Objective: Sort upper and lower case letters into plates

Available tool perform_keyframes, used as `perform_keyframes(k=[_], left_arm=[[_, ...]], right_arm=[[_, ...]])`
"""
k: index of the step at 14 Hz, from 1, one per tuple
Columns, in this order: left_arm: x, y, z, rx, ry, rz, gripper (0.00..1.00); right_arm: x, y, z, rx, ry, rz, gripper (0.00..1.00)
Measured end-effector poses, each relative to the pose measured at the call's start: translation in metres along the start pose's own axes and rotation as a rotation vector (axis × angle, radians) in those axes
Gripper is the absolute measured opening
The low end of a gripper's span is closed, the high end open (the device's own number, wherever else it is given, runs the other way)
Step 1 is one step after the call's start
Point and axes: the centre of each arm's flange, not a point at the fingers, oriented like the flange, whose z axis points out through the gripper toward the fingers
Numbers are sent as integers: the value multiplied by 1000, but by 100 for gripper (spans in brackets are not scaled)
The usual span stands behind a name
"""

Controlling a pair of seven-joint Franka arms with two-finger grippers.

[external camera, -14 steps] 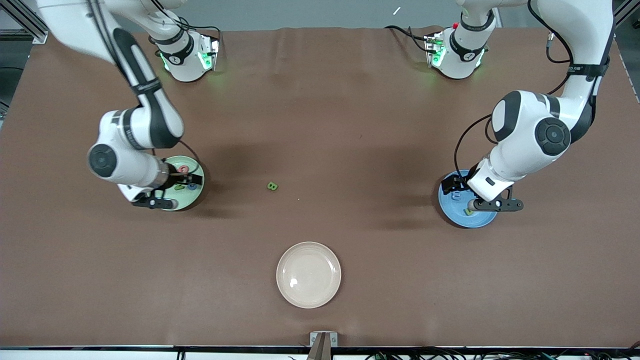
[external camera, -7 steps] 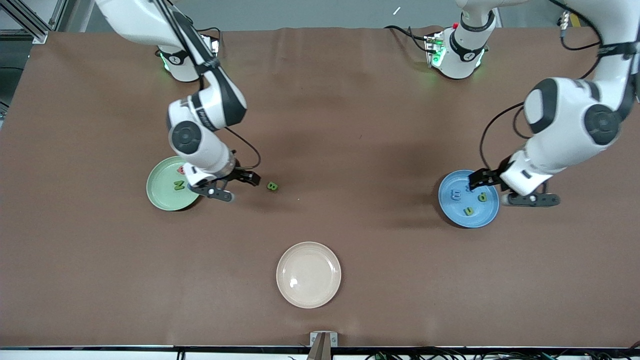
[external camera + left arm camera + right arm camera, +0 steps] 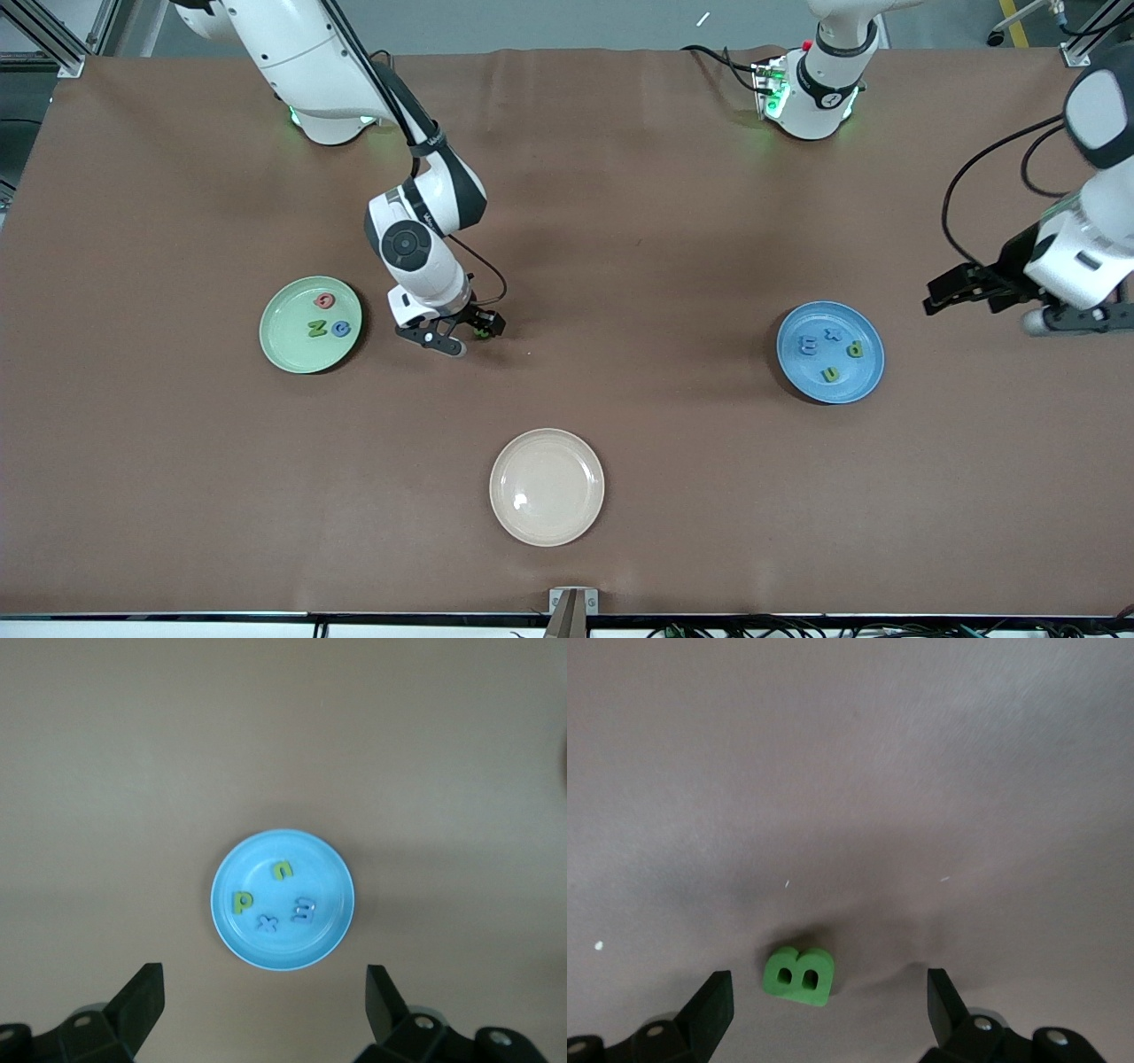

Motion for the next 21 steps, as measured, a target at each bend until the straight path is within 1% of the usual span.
perform_keyframes(k=[1, 2, 3, 4, 5, 6, 7, 8, 10, 13, 15, 16, 17, 18, 19, 21], left_arm=[[-2, -1, -15, 4, 17, -3, 100], [-7, -4, -32, 8, 19, -8, 100], [-13, -6, -49, 13, 14, -13, 100], [-18, -9, -66, 17, 4, -20, 100], [-22, -12, -84, 20, 0, -26, 100], [-24, -14, -99, 21, 0, -30, 100], [-25, -17, -109, 21, 2, -26, 100], [-26, -19, -114, 21, 3, -18, 100], [-25, -21, -112, 24, -6, -9, 100], [-22, -23, -105, 24, -18, -6, 100], [-23, -21, -104, 24, -30, -3, 100], [-23, -19, -104, 23, -32, 0, 100], [-23, -17, -104, 23, -31, 4, 100], [-23, -15, -104, 23, -31, 9, 100], [-24, -11, -104, 23, -31, 15, 100], [-24, -7, -104, 22, -30, 23, 100]], right_arm=[[-2, -2, 1, -1, 0, 6, 90], [-4, -5, 2, 0, 0, 18, 86], [-5, -7, 3, 0, 0, 26, 86], [-6, -10, 5, 0, 0, 32, 81], [-6, -11, 6, -1, 0, 34, 81], [-5, -12, 6, -1, 1, 37, 74], [-4, -12, 5, 0, 3, 40, 74], [-3, -11, 5, -1, 3, 43, 69], [-3, -11, 5, -2, 3, 45, 67], [-4, -11, 5, -7, 5, 36, 67], [-4, -11, 5, -14, 7, 28, 64], [-3, -11, 5, -14, 9, 27, 58], [-3, -12, 5, -16, 11, 22, 58], [-3, -13, 4, -14, 17, 14, 51], [-2, -15, 2, -12, 19, 13, 39], [1, -13, 0, -16, 20, 19, 36]])
